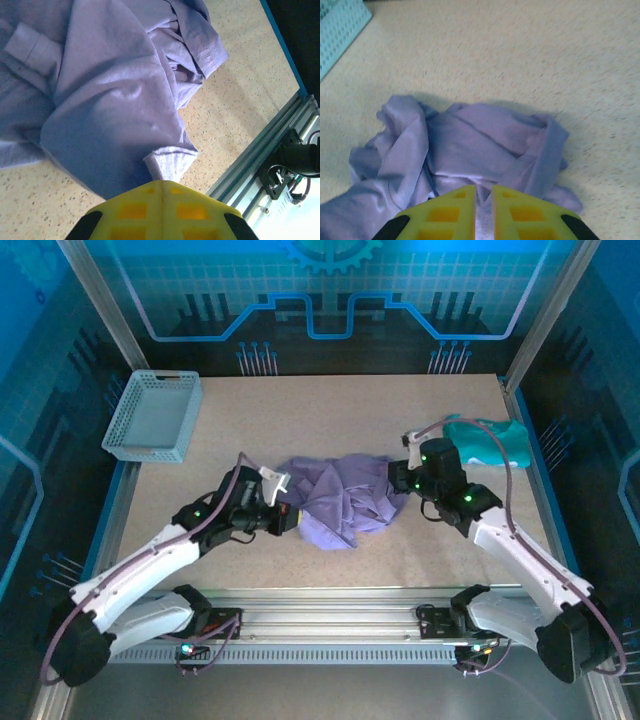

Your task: Fold the inside-out t-shirt

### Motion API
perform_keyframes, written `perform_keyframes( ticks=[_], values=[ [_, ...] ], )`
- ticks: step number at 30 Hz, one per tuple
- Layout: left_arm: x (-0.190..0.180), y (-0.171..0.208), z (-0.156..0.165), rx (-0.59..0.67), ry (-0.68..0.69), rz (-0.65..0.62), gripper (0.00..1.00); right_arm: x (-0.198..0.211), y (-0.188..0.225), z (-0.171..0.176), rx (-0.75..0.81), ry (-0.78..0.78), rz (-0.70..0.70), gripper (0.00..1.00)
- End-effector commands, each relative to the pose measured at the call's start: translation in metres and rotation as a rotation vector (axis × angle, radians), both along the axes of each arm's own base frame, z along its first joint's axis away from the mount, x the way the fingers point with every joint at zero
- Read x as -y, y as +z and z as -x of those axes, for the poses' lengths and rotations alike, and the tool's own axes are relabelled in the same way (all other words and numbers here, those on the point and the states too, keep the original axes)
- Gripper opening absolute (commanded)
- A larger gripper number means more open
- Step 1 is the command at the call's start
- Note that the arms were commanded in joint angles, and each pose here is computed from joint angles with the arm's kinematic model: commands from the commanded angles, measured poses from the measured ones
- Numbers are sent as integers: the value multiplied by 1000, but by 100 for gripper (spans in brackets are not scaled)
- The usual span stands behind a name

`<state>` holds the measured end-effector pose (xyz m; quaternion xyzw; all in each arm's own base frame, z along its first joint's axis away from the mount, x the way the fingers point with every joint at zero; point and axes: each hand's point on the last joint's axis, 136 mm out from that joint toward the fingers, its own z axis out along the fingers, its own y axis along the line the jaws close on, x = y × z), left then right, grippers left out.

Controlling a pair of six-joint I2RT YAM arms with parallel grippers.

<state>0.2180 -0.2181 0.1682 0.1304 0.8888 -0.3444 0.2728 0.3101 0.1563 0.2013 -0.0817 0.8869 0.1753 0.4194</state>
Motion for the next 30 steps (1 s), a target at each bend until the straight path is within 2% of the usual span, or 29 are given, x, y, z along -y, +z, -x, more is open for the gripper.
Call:
perform_keyframes(
  ticks=[1, 4, 6, 8, 10, 14, 16, 18, 21, 26, 30],
  values=[
    [-13, -6, 7, -17, 60, -3, 0, -24, -8, 6, -41, 85, -10, 19],
    [-17, -20, 15, -87, 90, -1, 0, -33, -22, 8, -86, 117, 29, 23],
    [-17, -28, 25, -145, 96, 19, 9, -36, -20, 5, -93, 127, 43, 27],
    [-17, -33, 33, -188, 89, 38, 27, -38, -23, 2, -110, 136, 62, 32],
    [-24, -31, 32, -169, 116, 14, 46, -42, -26, -3, -129, 151, 82, 37],
    [-57, -11, -10, -68, 348, -13, 71, -52, -36, -20, -152, 162, 126, 50],
    [-72, -6, -42, -84, 472, 51, 73, -49, -46, -38, -175, 129, 189, 55],
    [-84, -11, -74, -115, 565, 85, 74, -45, -56, -56, -195, 102, 242, 66],
    [-91, -28, -117, -168, 633, 73, 75, -50, -74, -80, -250, 93, 282, 77],
    [-79, -62, -170, -226, 610, -4, 77, -50, -117, -100, -384, 87, 398, 85],
    [-66, -87, -201, -277, 574, -30, 76, -48, -149, -102, -498, 85, 437, 85]
  ],
)
